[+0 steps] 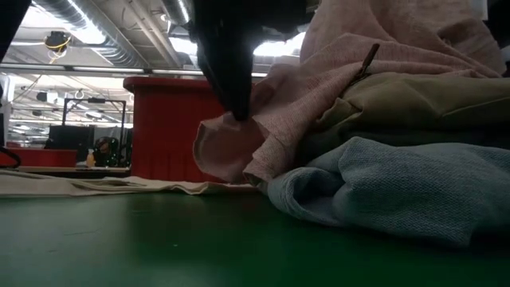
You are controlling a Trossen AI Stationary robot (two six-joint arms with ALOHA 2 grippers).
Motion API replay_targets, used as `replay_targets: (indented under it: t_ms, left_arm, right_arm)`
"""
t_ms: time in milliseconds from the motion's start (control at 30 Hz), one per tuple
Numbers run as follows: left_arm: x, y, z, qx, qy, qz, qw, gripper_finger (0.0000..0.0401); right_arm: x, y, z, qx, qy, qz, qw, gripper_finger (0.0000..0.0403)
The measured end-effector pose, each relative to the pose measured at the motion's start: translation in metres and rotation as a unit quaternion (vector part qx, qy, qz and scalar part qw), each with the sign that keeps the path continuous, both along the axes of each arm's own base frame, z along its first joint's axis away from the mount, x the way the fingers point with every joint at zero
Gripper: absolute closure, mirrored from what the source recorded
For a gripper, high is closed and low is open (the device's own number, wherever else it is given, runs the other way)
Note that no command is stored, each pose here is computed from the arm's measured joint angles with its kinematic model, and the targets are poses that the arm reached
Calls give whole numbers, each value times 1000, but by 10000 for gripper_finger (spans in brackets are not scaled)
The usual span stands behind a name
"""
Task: Fold laundry
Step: Fold the pink shirt
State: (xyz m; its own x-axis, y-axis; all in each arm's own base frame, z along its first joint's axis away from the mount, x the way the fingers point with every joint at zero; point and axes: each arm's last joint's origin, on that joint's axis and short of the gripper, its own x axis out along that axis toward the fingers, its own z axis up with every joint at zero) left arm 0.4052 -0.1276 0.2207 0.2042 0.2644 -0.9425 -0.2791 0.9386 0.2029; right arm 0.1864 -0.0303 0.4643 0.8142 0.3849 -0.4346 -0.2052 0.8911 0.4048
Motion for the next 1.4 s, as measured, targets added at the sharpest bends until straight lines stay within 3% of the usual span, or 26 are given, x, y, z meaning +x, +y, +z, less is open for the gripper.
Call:
replay_targets:
  t_ms: [167, 367, 433, 600, 767, 867, 1167, 1400]
  left_arm:
    - [2, 6, -8, 19, 14, 8, 1000, 230]
    - [-11, 18, 9, 30, 50, 19, 998, 369]
    - [-17, 22, 16, 35, 70, 30, 996, 390]
    - [-32, 34, 40, 46, 129, 39, 990, 397]
    - [-43, 41, 69, 35, 89, 36, 995, 399]
    - [-53, 48, 89, 39, 52, 54, 996, 399]
    - [-83, 66, 137, 52, -29, 79, 995, 399]
    - [-91, 82, 139, 85, -35, 102, 990, 400]
  right_arm:
    - [-1, 0, -1, 2, 8, 0, 1000, 403]
    - [-1, 0, -1, 0, 7, -3, 1000, 403]
    - [0, -1, 0, -9, 3, -14, 1000, 403]
    - [4, -4, 4, -36, -23, -49, 998, 403]
    - [7, -7, 9, -64, -53, -86, 993, 403]
    - [7, -10, 10, -111, -61, -115, 985, 403]
    - [3, -20, 2, -297, 7, -212, 931, 403]
    - [-4, -23, -13, -366, 114, -228, 895, 403]
